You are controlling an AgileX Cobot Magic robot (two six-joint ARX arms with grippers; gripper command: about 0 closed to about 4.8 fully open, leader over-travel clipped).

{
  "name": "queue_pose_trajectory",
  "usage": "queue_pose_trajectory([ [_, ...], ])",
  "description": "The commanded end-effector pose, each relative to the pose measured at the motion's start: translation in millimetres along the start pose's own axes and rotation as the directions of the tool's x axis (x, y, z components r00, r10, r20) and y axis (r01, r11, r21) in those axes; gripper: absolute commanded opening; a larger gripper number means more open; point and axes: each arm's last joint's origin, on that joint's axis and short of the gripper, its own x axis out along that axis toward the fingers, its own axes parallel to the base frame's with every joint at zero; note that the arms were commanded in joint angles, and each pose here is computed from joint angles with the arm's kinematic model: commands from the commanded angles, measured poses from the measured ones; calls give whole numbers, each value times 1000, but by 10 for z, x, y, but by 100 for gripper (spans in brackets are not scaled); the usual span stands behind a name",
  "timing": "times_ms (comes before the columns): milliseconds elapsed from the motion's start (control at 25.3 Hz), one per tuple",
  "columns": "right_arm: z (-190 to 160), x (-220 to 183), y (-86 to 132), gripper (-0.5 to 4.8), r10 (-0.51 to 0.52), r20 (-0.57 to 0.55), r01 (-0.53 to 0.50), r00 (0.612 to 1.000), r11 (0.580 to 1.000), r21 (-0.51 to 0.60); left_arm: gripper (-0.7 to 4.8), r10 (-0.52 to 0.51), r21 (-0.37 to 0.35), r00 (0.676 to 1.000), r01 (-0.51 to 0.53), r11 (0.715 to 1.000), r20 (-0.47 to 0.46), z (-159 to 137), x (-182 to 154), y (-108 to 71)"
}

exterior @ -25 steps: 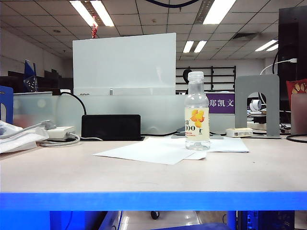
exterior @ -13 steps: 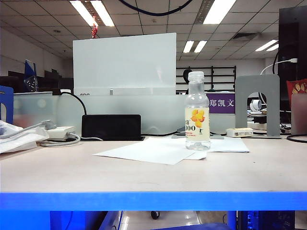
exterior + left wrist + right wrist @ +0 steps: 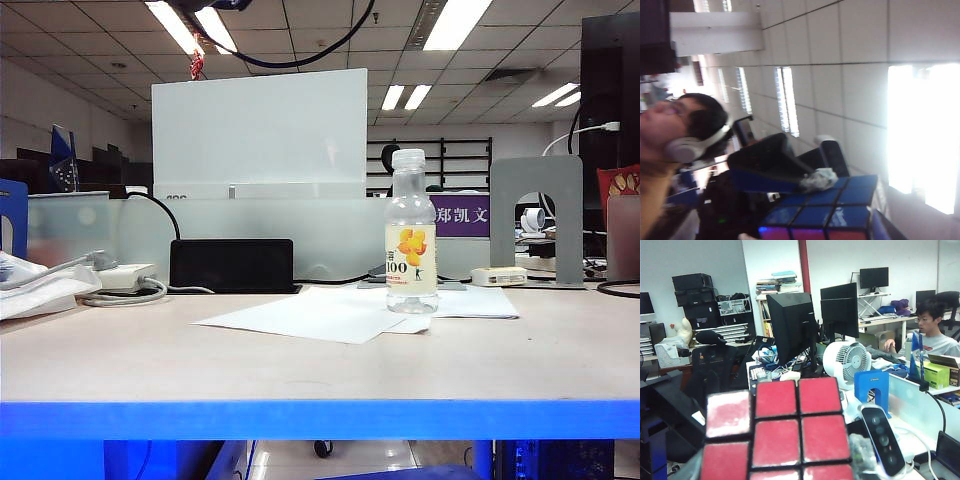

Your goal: Rotate the Rubik's Cube so that the bottom side is facing up.

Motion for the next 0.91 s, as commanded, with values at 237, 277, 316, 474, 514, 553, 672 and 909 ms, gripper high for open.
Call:
queue_pose_trajectory([
  [237,-70,24,-164,-1,-8,-5,8,1000,1000,28,444,178,230,982,-188,955,64,574,-456,-89],
  [277,-83,26,-186,-1,-9,-7,9,1000,1000,24,443,218,278,974,-225,934,56,687,-578,-121],
  [316,-96,28,-204,-1,-8,-11,8,1000,1000,22,443,243,314,969,-242,918,37,735,-640,-134],
  [474,-145,36,-271,-1,1,-30,0,1000,999,48,443,287,449,956,-230,864,-63,776,-728,-177],
  [514,-161,38,-294,-1,3,-34,-1,999,998,56,443,295,485,951,-216,848,-93,766,-729,-179],
  [553,-180,45,-319,-1,6,-39,-4,999,998,65,443,300,509,947,-205,836,-112,759,-728,-176],
  [672,-248,52,-400,-1,23,-62,-17,998,996,88,443,307,580,941,-174,796,-139,748,-725,-173],
  [909,-375,52,-508,-1,7,-95,2,995,995,101,427,334,702,938,-174,690,-95,831,-853,-374],
])
